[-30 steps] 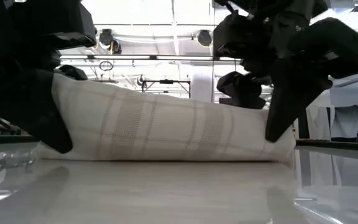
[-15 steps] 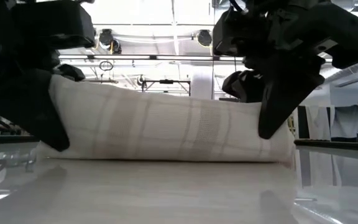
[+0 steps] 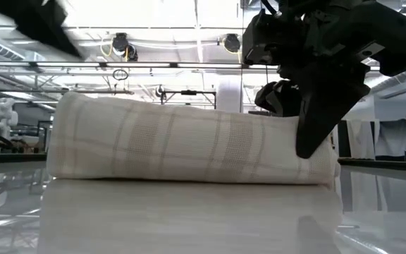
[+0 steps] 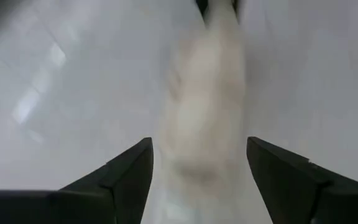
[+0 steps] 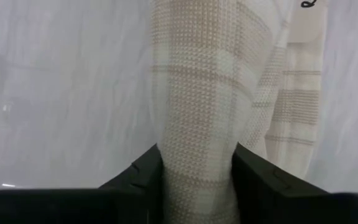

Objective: Roll towel
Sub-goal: Roll the white towel

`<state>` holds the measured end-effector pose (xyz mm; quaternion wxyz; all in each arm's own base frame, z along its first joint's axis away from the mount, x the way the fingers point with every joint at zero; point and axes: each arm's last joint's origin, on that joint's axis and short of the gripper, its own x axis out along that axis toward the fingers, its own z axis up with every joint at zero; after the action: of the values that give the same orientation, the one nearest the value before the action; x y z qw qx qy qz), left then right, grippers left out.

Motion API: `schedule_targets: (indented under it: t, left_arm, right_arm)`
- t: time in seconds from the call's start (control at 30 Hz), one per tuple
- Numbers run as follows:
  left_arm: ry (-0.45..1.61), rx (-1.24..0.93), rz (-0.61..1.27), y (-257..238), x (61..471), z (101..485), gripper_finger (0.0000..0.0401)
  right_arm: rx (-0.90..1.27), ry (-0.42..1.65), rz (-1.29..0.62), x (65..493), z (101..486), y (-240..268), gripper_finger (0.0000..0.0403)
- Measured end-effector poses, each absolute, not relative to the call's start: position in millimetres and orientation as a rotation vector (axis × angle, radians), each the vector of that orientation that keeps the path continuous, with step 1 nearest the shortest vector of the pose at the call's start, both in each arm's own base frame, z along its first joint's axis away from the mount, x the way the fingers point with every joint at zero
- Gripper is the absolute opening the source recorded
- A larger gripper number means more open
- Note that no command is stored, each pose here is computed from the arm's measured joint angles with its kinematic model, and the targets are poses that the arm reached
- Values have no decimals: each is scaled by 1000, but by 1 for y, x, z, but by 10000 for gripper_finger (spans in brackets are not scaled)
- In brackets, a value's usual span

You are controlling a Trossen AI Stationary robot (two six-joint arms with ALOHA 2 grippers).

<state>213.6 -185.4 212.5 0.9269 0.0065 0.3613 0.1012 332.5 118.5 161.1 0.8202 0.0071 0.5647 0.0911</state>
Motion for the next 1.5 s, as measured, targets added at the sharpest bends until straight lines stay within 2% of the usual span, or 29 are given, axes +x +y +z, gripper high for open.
schedule_targets:
  t: [0.1,0.27,0.47,0.67,0.77,1.0,1.13,1.37,1.5]
  left_arm:
    - [596,50,232,-186,222,224,257]
    - [644,70,178,-175,255,208,219]
    - [795,94,135,-163,278,173,136]
    - [816,99,152,-159,284,164,44]
    - [817,97,159,-156,285,164,11]
    - [850,50,127,-151,288,163,12]
    - [855,41,126,-148,290,163,12]
    - [862,30,123,-146,291,163,13]
    - [863,30,121,-146,291,163,13]
  right_arm:
    - [12,1195,199,333,161,119,136]
    - [-6,1187,212,334,161,119,137]
    - [-13,1185,216,334,161,119,137]
    - [-17,1187,214,333,161,120,140]
    - [-28,1186,218,333,161,120,160]
    - [-31,1165,192,330,171,119,251]
    - [-39,1106,172,326,189,118,283]
    - [-89,1002,128,313,218,123,279]
    - [-35,747,190,313,219,140,241]
